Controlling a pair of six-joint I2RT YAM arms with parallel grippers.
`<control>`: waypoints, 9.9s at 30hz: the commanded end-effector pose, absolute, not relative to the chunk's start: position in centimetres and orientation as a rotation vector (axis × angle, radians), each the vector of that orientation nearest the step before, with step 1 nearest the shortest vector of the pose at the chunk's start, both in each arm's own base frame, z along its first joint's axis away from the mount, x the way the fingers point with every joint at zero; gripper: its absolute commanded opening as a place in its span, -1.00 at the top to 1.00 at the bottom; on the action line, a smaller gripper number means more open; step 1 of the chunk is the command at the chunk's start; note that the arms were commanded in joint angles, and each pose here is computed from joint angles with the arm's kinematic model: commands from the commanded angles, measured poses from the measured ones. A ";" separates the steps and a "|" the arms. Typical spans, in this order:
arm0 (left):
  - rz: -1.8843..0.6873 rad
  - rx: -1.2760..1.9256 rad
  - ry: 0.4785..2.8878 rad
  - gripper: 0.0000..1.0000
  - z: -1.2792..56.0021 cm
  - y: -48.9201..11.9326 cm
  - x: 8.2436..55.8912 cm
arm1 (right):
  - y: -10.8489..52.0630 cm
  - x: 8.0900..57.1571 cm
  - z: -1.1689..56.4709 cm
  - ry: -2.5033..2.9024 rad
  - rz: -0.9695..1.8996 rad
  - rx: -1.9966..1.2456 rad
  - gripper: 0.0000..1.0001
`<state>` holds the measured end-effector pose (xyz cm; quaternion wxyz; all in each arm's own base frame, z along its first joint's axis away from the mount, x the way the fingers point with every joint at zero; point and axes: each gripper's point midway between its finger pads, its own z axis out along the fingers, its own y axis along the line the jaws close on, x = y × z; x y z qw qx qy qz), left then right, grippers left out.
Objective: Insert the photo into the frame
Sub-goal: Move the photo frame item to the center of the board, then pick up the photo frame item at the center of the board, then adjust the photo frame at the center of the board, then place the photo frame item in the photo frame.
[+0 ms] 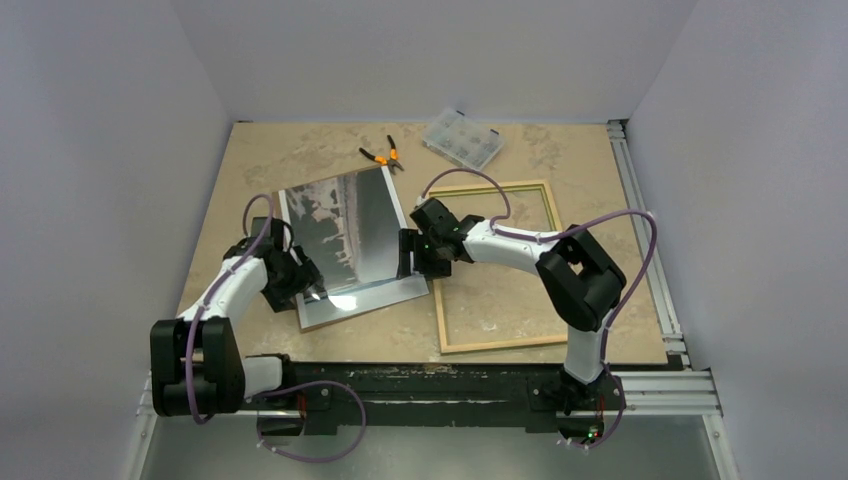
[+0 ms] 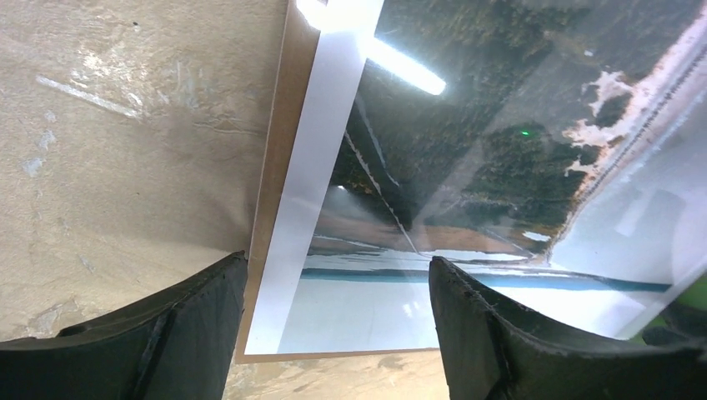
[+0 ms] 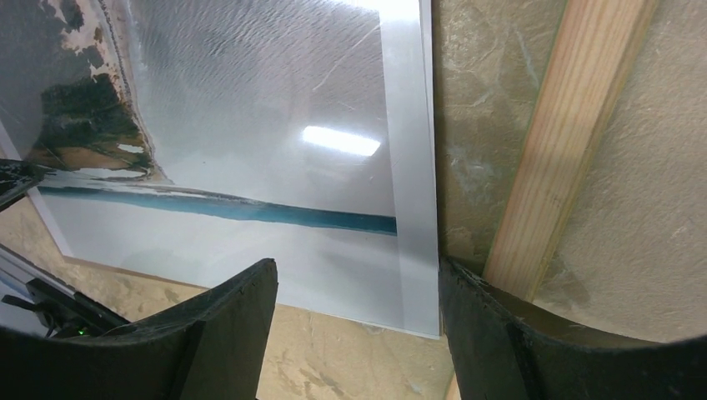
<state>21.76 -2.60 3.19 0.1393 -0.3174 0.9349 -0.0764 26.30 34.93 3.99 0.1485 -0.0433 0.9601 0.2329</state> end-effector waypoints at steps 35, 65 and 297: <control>-0.235 -0.842 2.735 -0.52 4.2 -3.5 22.5 | 38.8 22.9 10.1 2.650 0.925 -0.315 -0.43; -0.537 -0.709 2.620 -0.29 7.3 -6.6 24.6 | 38.6 23.3 9.5 2.633 0.937 -0.138 -0.44; -0.553 -0.260 2.727 0.04 5.1 -17.8 23.8 | 18.1 28.0 32.7 1.961 1.104 0.292 1.00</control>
